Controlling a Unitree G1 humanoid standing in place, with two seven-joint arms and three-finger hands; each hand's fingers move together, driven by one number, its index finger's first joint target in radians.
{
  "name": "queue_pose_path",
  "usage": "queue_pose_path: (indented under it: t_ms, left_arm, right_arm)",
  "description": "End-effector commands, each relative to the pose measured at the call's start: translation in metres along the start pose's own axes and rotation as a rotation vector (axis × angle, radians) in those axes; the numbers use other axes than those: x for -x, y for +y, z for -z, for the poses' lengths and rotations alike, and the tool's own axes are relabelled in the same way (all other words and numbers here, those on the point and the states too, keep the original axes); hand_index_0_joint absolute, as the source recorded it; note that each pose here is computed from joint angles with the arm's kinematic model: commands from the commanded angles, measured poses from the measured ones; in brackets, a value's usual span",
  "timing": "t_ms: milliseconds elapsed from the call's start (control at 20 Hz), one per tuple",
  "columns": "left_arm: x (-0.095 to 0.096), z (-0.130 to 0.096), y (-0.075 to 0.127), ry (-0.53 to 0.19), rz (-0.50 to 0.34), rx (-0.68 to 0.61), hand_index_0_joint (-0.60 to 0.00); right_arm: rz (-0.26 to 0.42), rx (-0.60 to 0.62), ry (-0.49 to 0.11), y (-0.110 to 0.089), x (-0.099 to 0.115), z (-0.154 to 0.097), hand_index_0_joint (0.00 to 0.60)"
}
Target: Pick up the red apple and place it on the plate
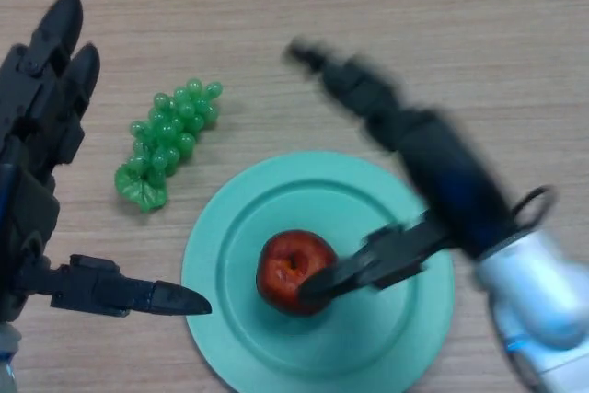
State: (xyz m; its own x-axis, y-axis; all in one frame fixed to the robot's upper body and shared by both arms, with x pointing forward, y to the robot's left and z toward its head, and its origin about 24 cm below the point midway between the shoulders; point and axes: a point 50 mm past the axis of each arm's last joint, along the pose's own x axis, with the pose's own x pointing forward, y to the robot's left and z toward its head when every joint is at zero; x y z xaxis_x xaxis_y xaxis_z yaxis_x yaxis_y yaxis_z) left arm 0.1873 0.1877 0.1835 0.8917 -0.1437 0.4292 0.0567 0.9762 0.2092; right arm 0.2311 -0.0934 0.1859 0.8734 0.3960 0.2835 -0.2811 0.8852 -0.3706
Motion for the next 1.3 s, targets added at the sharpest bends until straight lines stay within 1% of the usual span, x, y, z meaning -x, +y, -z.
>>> queue_pose_path:
  t_ms: [50,150,300,500,700,900,1050,1300]
  left_arm:
    - [-0.002,-0.024,0.000,-0.157,0.024,-0.075,0.000]
    - [-0.004,-0.021,-0.002,-0.163,0.041,-0.080,0.000]
    - [-0.007,-0.009,-0.003,-0.155,0.042,-0.093,0.000]
    - [-0.009,-0.010,-0.005,-0.148,0.036,-0.081,0.000]
    - [-0.008,-0.015,-0.005,-0.145,0.041,-0.064,0.000]
    - [-0.008,-0.016,-0.004,-0.137,0.042,-0.057,0.000]
    - [-0.008,-0.019,-0.003,-0.137,0.042,-0.065,0.000]
    - [-0.009,-0.018,0.002,-0.139,0.028,-0.069,0.000]
  right_arm:
    - [0.073,-0.020,-0.183,-0.024,0.012,-0.030,0.000]
    - [0.091,-0.034,-0.210,-0.033,0.026,-0.029,0.000]
    - [0.109,-0.050,-0.241,-0.033,0.039,-0.024,0.000]
    - [0.140,-0.037,-0.280,-0.035,0.054,-0.026,0.000]
    - [0.153,-0.034,-0.269,-0.043,0.061,-0.028,0.000]
    - [0.163,-0.038,-0.251,-0.045,0.061,-0.026,0.000]
    - [0.208,-0.038,-0.206,-0.053,0.059,-0.025,0.000]
    - [0.177,-0.043,-0.183,-0.049,0.060,-0.025,0.000]
